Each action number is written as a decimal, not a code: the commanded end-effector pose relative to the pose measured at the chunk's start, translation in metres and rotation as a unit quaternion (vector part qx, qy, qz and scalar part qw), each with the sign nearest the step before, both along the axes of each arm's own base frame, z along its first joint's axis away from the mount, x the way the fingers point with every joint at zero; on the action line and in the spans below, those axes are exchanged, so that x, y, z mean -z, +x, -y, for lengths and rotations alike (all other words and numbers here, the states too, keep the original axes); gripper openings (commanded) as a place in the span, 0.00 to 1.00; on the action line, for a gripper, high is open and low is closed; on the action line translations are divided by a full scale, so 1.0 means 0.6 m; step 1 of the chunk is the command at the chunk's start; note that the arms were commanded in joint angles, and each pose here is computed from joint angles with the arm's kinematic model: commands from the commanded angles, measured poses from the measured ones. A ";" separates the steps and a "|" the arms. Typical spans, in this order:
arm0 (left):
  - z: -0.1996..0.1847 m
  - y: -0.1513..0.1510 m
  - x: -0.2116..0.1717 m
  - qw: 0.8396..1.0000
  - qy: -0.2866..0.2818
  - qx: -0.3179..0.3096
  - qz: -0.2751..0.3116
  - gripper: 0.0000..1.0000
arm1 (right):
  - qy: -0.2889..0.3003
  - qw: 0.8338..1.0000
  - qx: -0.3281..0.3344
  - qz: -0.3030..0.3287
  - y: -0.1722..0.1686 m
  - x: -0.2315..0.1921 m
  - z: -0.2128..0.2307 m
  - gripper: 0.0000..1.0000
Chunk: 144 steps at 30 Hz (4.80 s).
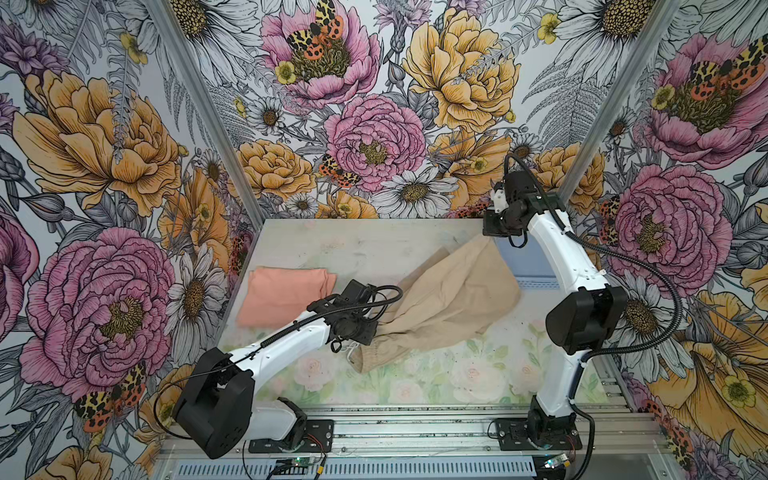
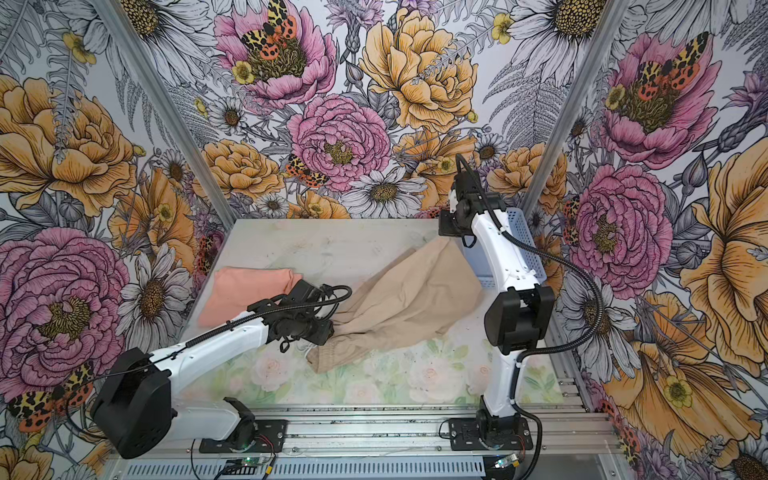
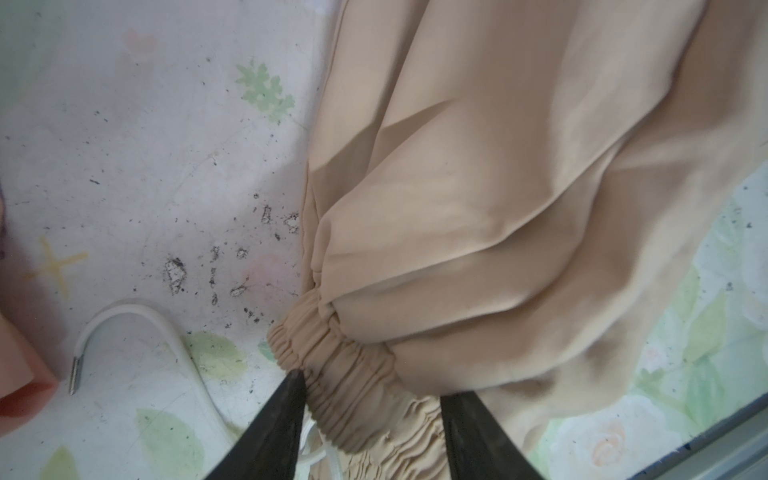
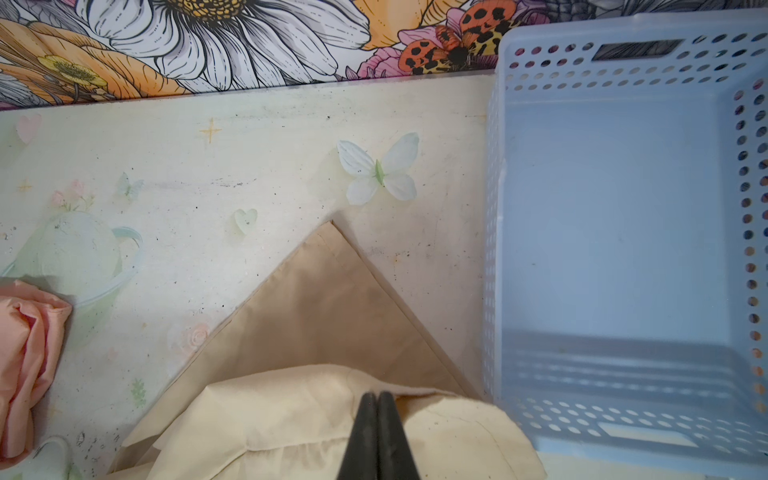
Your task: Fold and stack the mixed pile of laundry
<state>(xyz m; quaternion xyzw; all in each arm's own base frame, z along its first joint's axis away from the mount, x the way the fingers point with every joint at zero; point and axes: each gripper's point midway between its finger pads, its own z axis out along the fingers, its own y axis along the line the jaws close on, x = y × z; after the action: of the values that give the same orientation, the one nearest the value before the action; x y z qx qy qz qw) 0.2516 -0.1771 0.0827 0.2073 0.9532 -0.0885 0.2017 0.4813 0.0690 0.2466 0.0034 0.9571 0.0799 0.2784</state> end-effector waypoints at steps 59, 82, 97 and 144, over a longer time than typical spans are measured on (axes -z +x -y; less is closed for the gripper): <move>-0.009 0.022 -0.055 0.999 0.028 -0.013 0.036 0.00 | 0.018 0.999 0.031 0.017 0.045 -0.018 0.048 0.00; 0.092 -0.140 -0.158 0.990 -0.129 0.042 -0.047 0.00 | -0.010 1.000 0.018 -0.002 -0.116 -0.084 0.079 0.00; 0.110 -0.259 -0.142 0.975 -0.195 0.010 -0.108 0.00 | -0.006 0.998 0.031 0.050 -0.205 -0.164 0.075 0.00; -0.064 -0.089 0.024 0.942 -0.128 -0.280 -0.132 0.00 | 0.017 0.998 -0.051 -0.039 0.154 0.165 -0.130 0.05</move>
<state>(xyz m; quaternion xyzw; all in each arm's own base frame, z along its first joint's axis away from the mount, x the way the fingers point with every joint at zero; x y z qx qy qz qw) 0.1831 -0.1462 0.0625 -0.1081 0.9714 -0.1923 0.0880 0.5578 0.1452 0.1571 -0.0474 0.9687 0.1036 0.2207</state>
